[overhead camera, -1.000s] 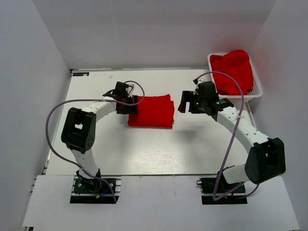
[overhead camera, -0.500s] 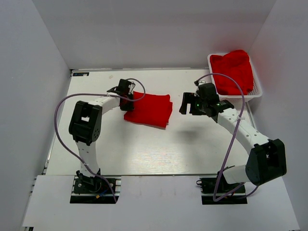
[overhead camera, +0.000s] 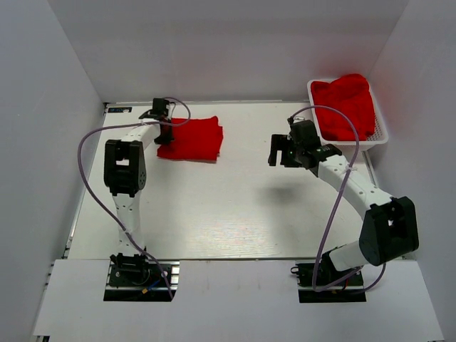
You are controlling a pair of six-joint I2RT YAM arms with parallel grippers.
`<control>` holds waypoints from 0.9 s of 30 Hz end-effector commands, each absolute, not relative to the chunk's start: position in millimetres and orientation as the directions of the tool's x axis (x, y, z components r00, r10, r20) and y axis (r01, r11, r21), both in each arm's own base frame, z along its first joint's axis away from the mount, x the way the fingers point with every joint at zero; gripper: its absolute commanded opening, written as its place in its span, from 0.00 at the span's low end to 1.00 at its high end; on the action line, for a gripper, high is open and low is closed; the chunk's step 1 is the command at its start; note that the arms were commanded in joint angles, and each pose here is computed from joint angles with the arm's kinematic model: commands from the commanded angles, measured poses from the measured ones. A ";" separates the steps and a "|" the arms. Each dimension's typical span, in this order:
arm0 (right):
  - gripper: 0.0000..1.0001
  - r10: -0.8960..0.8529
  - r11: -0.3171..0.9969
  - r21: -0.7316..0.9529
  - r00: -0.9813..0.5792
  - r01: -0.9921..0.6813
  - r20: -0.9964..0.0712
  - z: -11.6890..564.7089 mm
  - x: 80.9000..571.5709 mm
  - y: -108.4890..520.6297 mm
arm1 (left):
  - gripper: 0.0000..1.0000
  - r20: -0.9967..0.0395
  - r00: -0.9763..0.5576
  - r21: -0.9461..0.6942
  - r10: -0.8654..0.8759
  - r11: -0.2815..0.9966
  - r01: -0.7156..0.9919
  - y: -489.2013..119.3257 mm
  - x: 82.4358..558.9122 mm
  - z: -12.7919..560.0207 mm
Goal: Fold and stack the t-shirts
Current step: Neatly place the folded tshirt to the corner
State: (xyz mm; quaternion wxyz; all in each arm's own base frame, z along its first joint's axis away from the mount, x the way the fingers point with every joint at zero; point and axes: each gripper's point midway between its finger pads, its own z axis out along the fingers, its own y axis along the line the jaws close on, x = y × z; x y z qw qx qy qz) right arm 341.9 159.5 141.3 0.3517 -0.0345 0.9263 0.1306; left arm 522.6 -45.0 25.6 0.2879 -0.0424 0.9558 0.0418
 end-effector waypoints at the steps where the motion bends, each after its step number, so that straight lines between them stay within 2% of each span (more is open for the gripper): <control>1: 0.90 0.031 0.968 0.196 -0.694 -0.159 -0.719 165.5 366.1 159.3 | 0.00 -0.502 -0.863 0.159 -0.054 0.975 -0.153 15.7 521.1 10.2; 10: 0.90 0.029 0.963 0.210 -0.706 -0.171 -0.707 160.9 377.9 168.3 | 0.00 -0.548 -0.837 0.305 0.011 0.934 -0.187 101.9 570.1 32.7; 17: 0.90 0.026 0.965 0.205 -0.718 -0.164 -0.696 158.4 384.3 168.8 | 0.00 -0.559 -0.829 0.336 0.014 0.918 -0.211 146.8 583.6 33.1; 24: 0.90 0.029 0.961 0.218 -0.724 -0.169 -0.690 161.2 384.5 171.3 | 0.00 -0.596 -0.802 0.369 -0.036 0.875 -0.314 183.5 585.5 49.5; 25: 0.90 0.031 0.962 0.216 -0.723 -0.165 -0.690 160.8 384.6 170.1 | 0.05 -0.612 -0.789 0.360 -0.051 0.870 -0.336 189.1 587.1 55.0; 26: 0.90 0.032 0.962 0.217 -0.723 -0.164 -0.690 162.3 383.2 169.6 | 0.14 -0.622 -0.781 0.358 -0.050 0.870 -0.340 189.6 589.5 59.6; 27: 0.90 0.033 0.963 0.215 -0.719 -0.163 -0.694 164.8 382.4 167.9 | 0.33 -0.630 -0.775 0.369 -0.050 0.859 -0.355 193.0 590.3 67.6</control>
